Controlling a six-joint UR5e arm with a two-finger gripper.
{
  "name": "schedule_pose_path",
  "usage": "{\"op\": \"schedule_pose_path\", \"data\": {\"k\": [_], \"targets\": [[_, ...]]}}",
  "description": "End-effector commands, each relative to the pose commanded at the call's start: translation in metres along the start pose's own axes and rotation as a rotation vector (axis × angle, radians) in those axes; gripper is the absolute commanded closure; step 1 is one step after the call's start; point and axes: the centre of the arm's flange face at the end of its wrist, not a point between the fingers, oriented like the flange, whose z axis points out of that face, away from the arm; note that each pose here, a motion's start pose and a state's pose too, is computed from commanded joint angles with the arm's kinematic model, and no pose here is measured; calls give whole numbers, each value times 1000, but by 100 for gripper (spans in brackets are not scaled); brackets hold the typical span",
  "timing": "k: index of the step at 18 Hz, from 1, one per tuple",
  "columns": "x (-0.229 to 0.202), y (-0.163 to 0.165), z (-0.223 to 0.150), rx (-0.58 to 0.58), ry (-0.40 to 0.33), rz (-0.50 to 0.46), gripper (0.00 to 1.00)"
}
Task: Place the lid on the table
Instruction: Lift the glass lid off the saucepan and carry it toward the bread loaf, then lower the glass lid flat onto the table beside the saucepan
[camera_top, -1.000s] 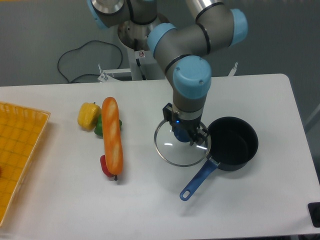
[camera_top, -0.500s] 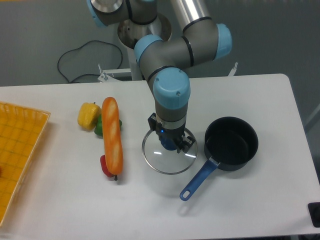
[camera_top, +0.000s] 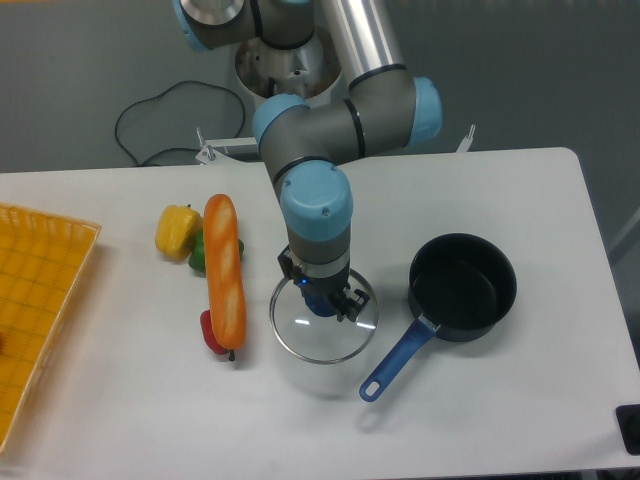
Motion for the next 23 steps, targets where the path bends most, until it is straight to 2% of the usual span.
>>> {"op": "schedule_pose_path", "data": {"k": [2,20,23], "targets": [[4,-3,6,-23,-18,9,38],[5,-14,44,-53,6,-10,38],[4,-17,50,-49,0,-36,37]]}}
